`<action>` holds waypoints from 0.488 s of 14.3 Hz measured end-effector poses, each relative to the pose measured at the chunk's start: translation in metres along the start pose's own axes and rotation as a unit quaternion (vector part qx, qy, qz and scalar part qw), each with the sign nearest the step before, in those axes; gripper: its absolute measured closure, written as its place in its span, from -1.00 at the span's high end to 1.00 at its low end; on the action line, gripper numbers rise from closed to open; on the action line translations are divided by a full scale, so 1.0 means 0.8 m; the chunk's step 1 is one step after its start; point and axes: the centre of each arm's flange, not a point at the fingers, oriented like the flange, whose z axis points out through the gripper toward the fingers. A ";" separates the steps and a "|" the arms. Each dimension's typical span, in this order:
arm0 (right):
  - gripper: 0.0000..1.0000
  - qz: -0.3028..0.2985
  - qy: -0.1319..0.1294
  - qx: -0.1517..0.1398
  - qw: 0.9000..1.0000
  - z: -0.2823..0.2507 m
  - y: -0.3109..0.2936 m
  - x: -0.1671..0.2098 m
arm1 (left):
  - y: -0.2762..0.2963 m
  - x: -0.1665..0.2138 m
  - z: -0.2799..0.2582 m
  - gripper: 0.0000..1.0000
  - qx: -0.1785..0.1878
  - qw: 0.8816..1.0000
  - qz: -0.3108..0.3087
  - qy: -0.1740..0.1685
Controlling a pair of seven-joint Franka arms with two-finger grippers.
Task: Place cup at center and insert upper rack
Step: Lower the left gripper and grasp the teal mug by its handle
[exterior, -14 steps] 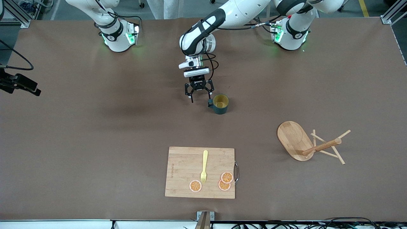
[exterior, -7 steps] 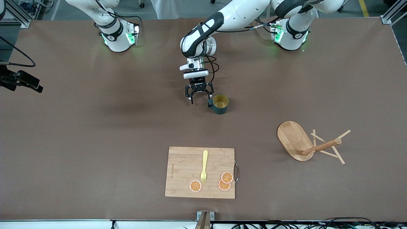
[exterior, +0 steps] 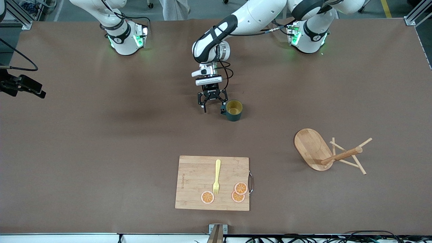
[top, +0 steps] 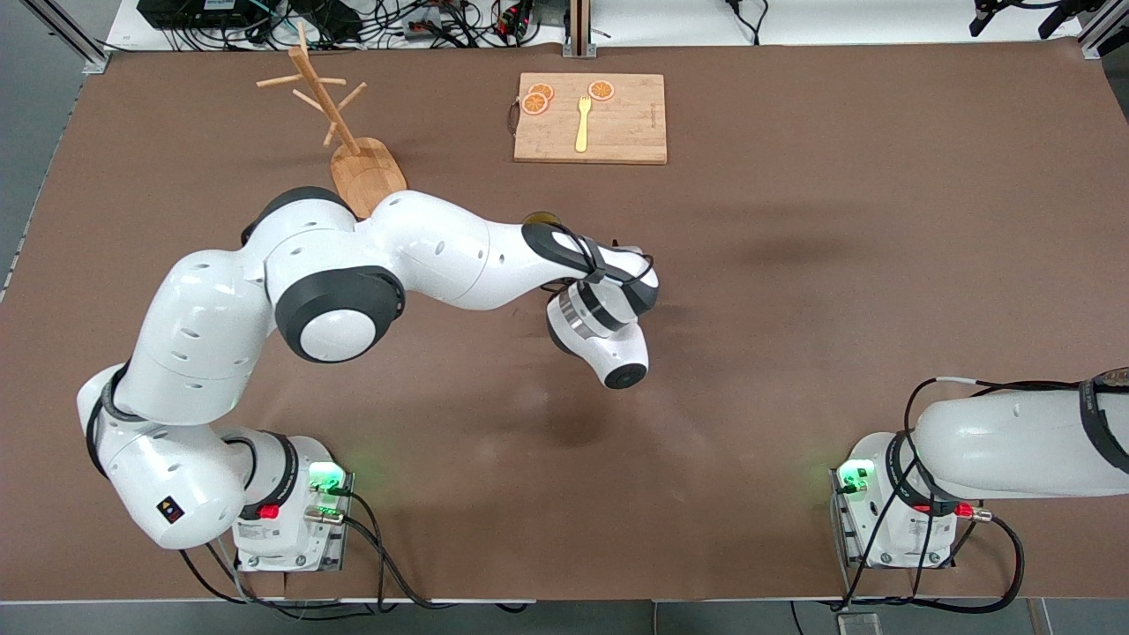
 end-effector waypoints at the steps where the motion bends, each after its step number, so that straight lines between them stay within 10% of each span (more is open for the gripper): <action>1: 1.00 0.000 0.001 0.000 1.000 0.000 0.000 0.000 | 0.000 0.001 0.002 0.96 -0.001 1.000 0.001 0.003; 7: 1.00 -0.001 0.012 0.000 1.000 -0.009 -0.001 0.001 | -0.001 0.002 0.014 0.82 -0.001 1.000 0.003 0.012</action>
